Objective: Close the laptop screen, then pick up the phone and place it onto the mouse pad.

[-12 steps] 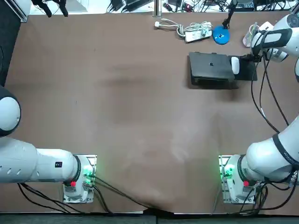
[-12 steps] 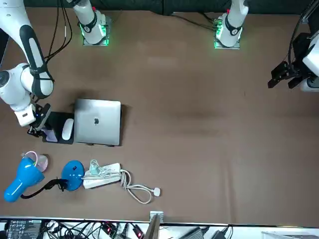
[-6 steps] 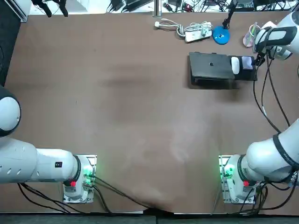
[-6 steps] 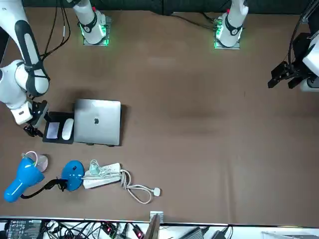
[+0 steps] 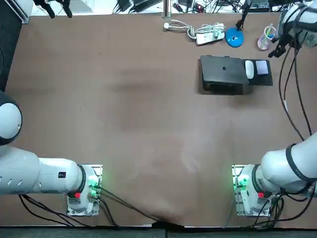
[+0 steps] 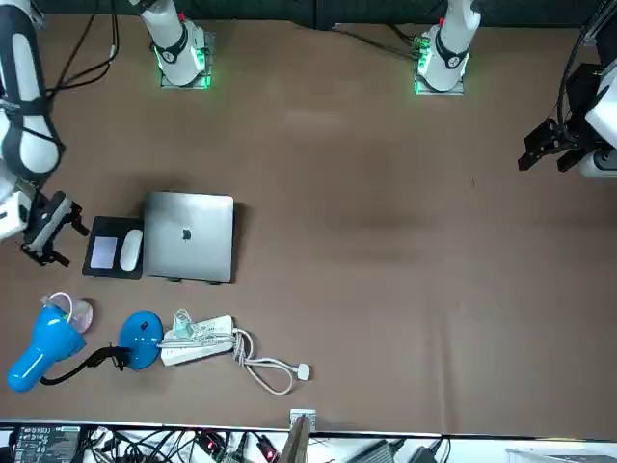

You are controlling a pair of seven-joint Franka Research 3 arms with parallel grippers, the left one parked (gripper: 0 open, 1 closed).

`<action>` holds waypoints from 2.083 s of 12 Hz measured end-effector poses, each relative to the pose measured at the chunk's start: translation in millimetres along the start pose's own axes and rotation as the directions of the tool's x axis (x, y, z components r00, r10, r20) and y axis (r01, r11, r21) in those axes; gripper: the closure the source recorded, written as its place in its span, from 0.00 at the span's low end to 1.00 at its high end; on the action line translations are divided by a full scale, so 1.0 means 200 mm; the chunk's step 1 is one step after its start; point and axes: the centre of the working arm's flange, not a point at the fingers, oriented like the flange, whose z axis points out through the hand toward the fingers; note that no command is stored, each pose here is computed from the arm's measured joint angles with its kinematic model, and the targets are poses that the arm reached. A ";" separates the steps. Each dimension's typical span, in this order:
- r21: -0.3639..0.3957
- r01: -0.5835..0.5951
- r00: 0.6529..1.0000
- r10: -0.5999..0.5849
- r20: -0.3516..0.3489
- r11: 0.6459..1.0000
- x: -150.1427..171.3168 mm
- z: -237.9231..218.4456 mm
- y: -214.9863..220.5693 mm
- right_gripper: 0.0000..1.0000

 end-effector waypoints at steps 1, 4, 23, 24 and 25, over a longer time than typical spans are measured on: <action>-0.003 -0.042 0.999 0.042 -0.012 0.999 0.02 -0.06 0.03 0.00; 0.071 -0.344 0.937 0.347 -0.039 0.936 0.11 -0.33 0.15 0.00; -0.034 -0.883 0.456 0.872 0.180 0.469 0.85 -1.31 -0.02 0.00; -0.046 -0.888 0.444 0.878 0.179 0.458 0.87 -1.32 -0.03 0.00; -0.062 -0.893 0.428 0.885 0.181 0.445 0.90 -1.34 -0.05 0.00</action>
